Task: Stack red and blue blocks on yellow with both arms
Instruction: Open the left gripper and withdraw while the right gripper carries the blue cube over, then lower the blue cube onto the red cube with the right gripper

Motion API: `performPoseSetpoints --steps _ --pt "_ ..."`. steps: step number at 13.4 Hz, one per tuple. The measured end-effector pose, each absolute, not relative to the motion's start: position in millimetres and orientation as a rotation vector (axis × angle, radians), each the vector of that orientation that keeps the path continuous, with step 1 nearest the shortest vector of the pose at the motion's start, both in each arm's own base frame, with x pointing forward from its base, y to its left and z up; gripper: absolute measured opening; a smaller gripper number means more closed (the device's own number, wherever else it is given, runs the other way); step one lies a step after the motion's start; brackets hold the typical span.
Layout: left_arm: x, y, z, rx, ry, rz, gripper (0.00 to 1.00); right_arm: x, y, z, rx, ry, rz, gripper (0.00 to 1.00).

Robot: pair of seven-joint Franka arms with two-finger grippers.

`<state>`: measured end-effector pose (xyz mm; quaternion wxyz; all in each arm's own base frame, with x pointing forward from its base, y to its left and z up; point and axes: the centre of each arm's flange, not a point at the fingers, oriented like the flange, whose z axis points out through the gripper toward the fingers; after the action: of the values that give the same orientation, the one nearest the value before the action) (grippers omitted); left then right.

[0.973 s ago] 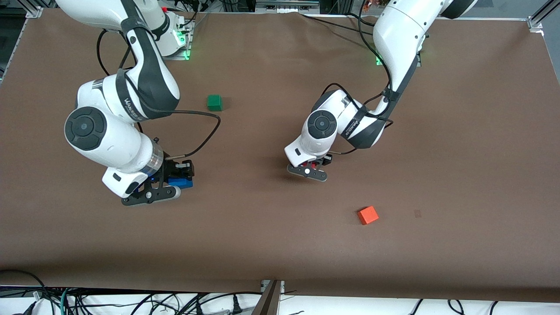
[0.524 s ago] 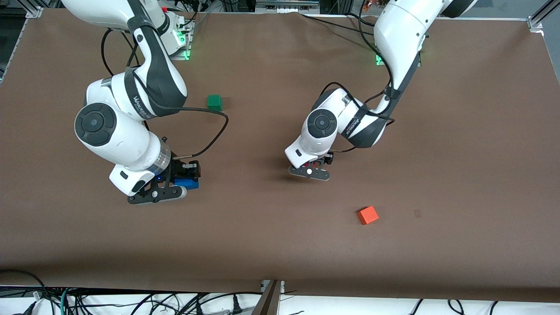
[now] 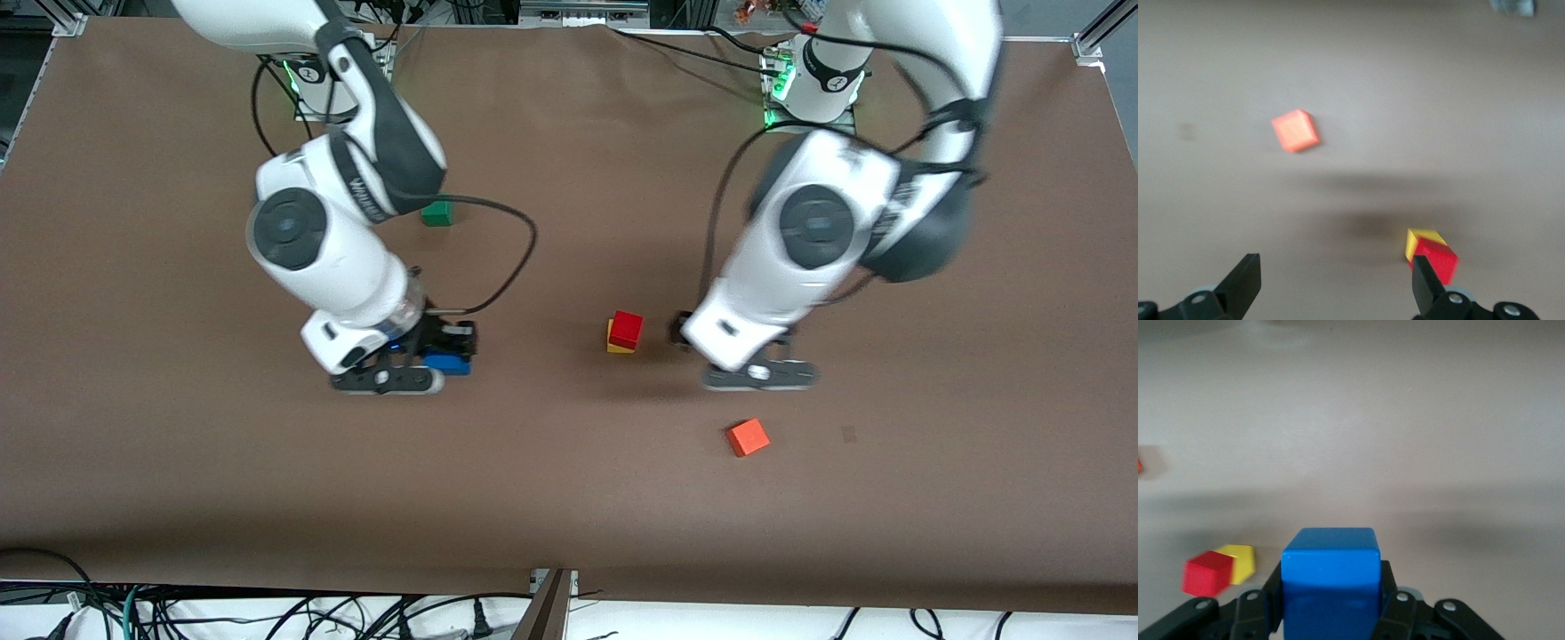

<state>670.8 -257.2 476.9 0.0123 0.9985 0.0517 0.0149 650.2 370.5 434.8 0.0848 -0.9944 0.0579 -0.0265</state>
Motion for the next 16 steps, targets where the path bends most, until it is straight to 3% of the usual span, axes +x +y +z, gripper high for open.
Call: performPoseSetpoints --steps 3,8,16 --pt "684 -173 520 3.112 0.157 0.116 1.00 623 444 414 -2.933 0.383 -0.086 0.55" --pt "686 -38 543 3.146 0.036 0.049 1.00 567 547 359 -2.907 0.609 -0.181 0.55" --pt "618 25 572 3.150 0.172 -0.139 1.00 527 608 327 -2.911 0.567 -0.259 0.55"
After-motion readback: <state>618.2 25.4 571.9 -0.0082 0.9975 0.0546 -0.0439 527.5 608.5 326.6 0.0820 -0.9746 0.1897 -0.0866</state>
